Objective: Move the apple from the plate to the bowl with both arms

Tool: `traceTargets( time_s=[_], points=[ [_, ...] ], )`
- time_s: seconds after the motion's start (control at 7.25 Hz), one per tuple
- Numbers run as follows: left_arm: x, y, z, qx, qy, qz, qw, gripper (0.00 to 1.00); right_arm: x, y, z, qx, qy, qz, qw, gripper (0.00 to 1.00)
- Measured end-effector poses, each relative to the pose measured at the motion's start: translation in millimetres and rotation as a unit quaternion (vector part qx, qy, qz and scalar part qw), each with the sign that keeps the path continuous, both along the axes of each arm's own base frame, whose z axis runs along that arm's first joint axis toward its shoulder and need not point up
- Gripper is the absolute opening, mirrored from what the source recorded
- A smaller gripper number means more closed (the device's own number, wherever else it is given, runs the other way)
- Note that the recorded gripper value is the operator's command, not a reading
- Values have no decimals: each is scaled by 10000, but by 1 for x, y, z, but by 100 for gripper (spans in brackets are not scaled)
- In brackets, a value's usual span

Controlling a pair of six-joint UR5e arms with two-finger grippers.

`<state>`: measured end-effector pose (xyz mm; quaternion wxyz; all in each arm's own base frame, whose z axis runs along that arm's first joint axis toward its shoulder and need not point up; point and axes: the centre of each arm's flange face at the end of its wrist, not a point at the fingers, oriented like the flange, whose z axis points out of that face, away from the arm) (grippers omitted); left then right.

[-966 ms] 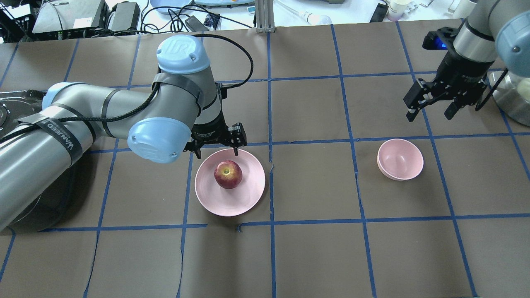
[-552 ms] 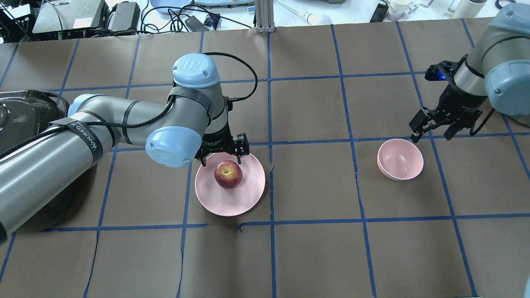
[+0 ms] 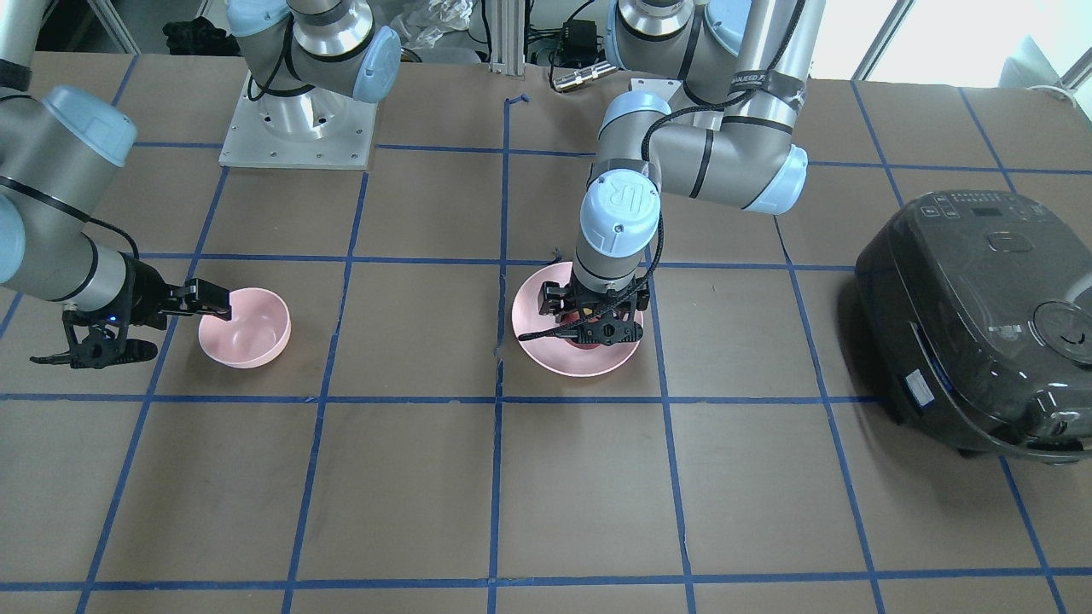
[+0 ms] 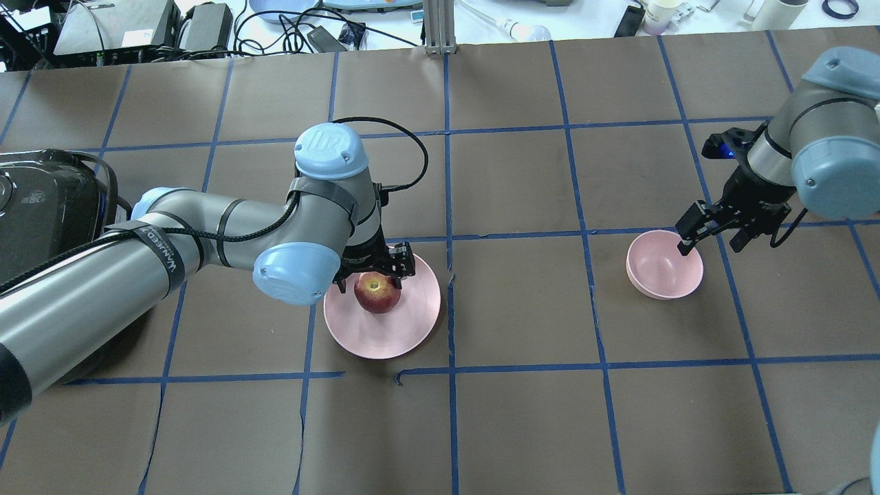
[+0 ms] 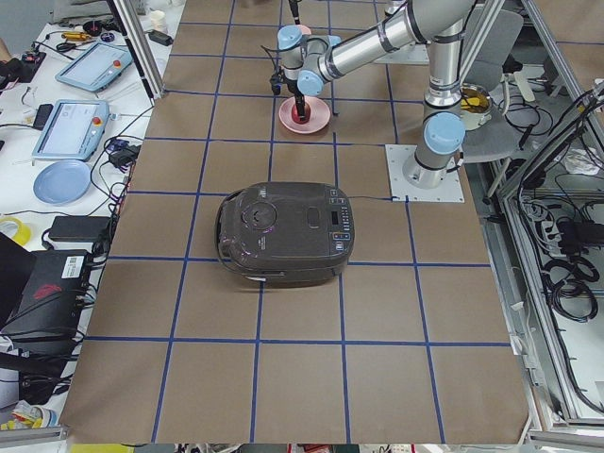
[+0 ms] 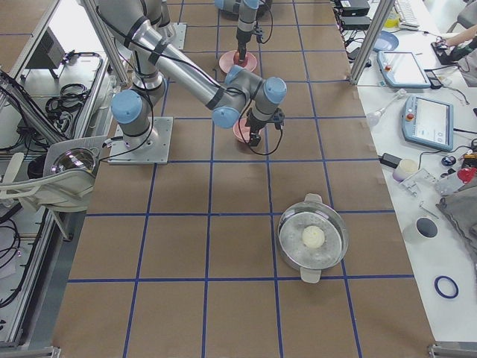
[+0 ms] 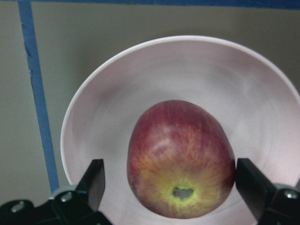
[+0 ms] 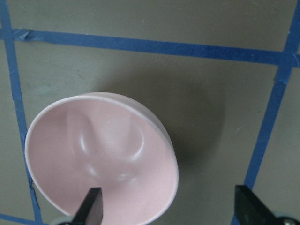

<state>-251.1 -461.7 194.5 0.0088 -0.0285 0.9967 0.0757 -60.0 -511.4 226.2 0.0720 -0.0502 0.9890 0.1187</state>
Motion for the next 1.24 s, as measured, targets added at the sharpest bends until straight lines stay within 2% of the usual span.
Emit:
traceTargets(
  time_s=[0.14,0.28,0.41,0.55,0.69,0.97,1.24],
  points=[
    [-2,2,-5,47,93,13,9999,91,-1,-2,-10,-5,4,0,10000,96],
    [-3,3,-7,80,175,24,9998,60,-1,-2,-19,-8,7,0,10000,81],
    [-4,2,-7,72,216,30,9997,36,-1,-1,-26,9,0,-5,10000,56],
    [-4,1,-6,35,230,26,9997,19,-1,0,-31,39,-15,-11,10000,24],
    [-5,0,-4,-14,232,13,9997,12,-1,0,-34,64,-24,-13,10000,0],
    [-7,-9,10,-206,259,34,9994,12,-1,-1,-32,54,-9,-40,10000,0],
    [-13,-34,45,-435,305,67,9986,12,0,-6,-18,-42,8,-37,10000,0]
  ],
)
